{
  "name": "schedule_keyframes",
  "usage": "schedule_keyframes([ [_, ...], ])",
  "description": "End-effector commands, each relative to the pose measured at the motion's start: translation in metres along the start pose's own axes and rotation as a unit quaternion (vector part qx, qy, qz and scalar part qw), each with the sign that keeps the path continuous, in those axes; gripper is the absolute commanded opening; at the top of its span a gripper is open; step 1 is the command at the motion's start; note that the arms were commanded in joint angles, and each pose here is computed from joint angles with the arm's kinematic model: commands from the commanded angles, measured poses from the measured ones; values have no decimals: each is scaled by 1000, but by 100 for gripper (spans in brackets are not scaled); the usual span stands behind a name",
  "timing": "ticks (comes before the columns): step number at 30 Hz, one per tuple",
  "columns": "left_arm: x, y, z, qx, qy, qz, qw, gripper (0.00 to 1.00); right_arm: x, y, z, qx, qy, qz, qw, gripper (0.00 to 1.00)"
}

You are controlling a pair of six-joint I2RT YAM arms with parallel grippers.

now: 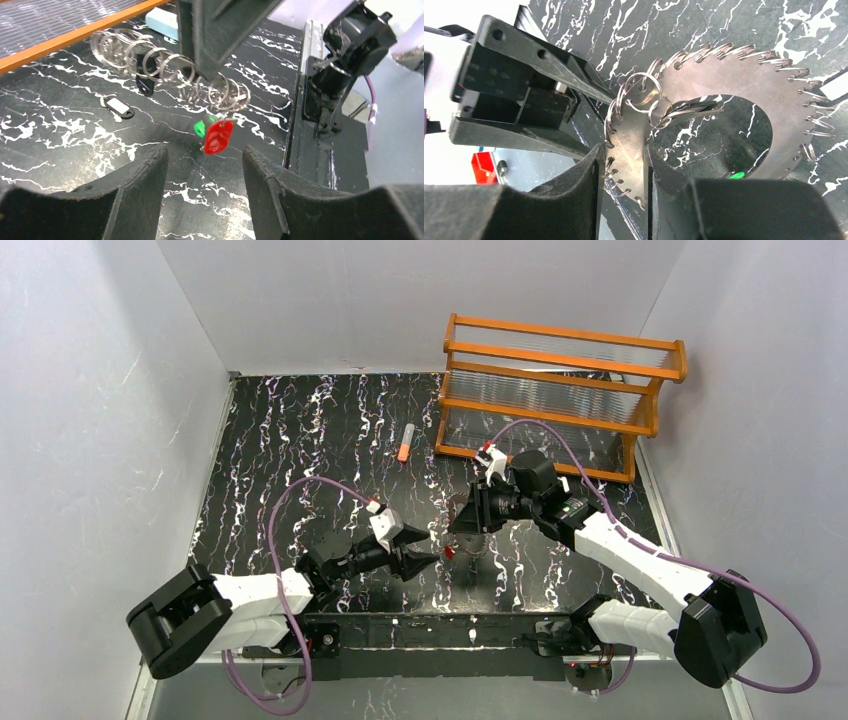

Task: Remove the keys from the keyring

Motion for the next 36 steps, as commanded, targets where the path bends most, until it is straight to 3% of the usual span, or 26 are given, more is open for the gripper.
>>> schedule_keyframes([
  [1,-7,-3,-7,59,-82,-49,994,54,-10,8,19,-65,20,-13,998,1],
  [8,-8,-15,-12,85,-110,-67,988,54,-11,9,20,-76,17,-13,997,1],
  [25,-13,-38,-5,66,-126,-87,986,45,-6,7,20,-93,7,-1,996,1],
  [30,-8,-40,-6,73,-113,-84,987,35,-7,8,20,-94,8,-4,996,1],
  [36,-5,-39,-8,76,-104,-81,988,11,-6,9,20,-94,10,-5,996,1],
])
Point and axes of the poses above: each gripper's point midway between its finger pads, its own y axis back along the fingers, its own z axis along the line the jaws close on, x = y × z, the point moved 8 cm from there along y, back along the fingers, and after that the axes turned 14 degrees about -y, right-handed, at the moved point
